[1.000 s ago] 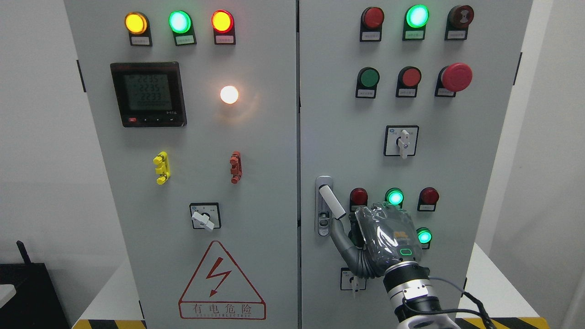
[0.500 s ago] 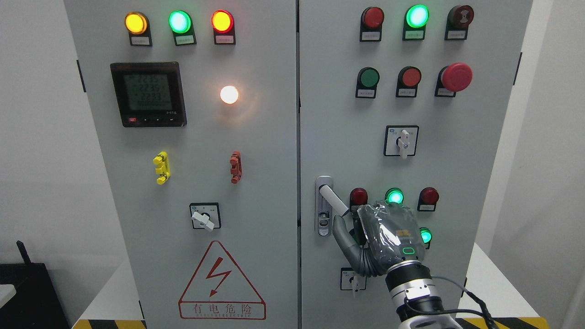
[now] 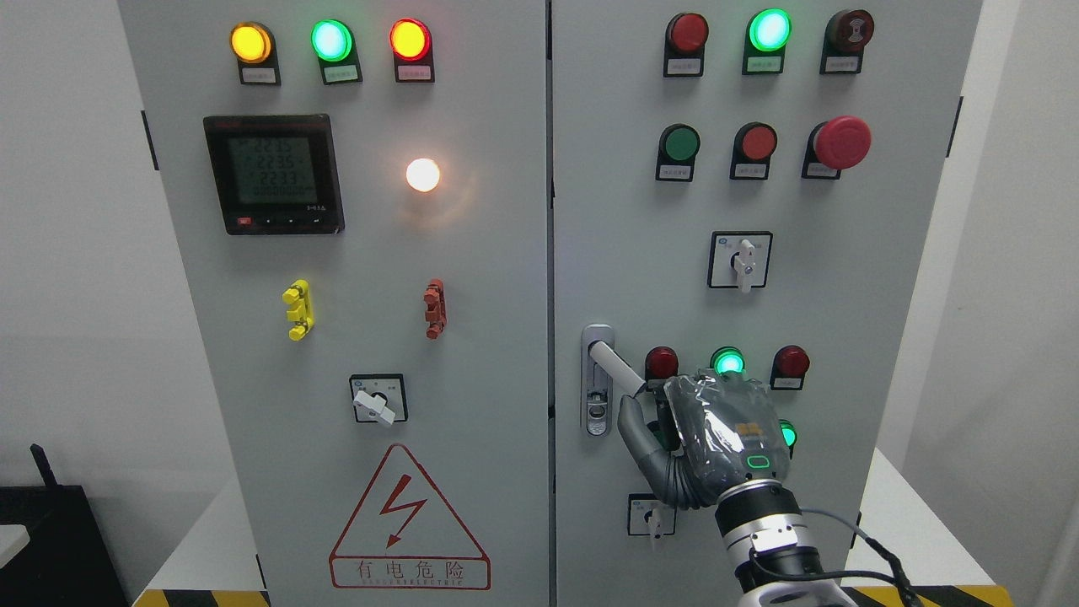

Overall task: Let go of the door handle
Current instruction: 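Rotate the pulled-out handle to horizontal with the right hand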

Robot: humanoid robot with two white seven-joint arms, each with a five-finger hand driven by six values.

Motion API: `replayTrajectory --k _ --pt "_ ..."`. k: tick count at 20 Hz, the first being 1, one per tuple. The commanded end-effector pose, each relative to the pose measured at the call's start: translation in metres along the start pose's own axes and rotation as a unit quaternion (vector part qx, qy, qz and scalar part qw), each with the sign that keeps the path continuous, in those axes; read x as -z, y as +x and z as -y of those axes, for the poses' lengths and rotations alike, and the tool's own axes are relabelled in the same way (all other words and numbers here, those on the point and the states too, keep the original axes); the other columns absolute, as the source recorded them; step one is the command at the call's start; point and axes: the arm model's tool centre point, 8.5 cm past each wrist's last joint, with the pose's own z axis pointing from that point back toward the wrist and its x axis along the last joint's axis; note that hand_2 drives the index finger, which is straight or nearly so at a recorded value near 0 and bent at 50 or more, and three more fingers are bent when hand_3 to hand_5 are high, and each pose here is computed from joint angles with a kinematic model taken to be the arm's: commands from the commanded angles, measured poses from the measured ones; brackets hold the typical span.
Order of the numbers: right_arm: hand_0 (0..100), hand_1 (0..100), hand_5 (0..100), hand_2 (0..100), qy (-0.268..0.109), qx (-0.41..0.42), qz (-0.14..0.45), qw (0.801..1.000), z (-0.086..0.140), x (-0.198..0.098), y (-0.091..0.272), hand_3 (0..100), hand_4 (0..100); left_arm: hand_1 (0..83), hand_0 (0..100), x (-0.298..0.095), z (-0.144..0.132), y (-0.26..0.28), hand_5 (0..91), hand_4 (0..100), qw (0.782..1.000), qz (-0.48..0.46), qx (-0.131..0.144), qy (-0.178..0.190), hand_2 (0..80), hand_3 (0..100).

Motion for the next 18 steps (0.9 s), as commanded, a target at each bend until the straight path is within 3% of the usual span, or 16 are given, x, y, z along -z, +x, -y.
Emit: replayTrajectory --k 1,18 --pt "66 6 100 100 -0.003 -0.006 -0.006 1.0 0.002 0.0001 -0.0045 100 100 38.9 12 0.0 0.0002 0.0001 0.0 0 1.0 0.0 -0.009 0.0 0.0 0" --pt "66 6 100 99 -0.009 -0.007 -0.009 1.0 0.0059 0.0022 -0.0067 100 100 38.9 12 0.0 0.0002 -0.0004 0.0 0 1.0 0.0 -0.009 0.0 0.0 0"
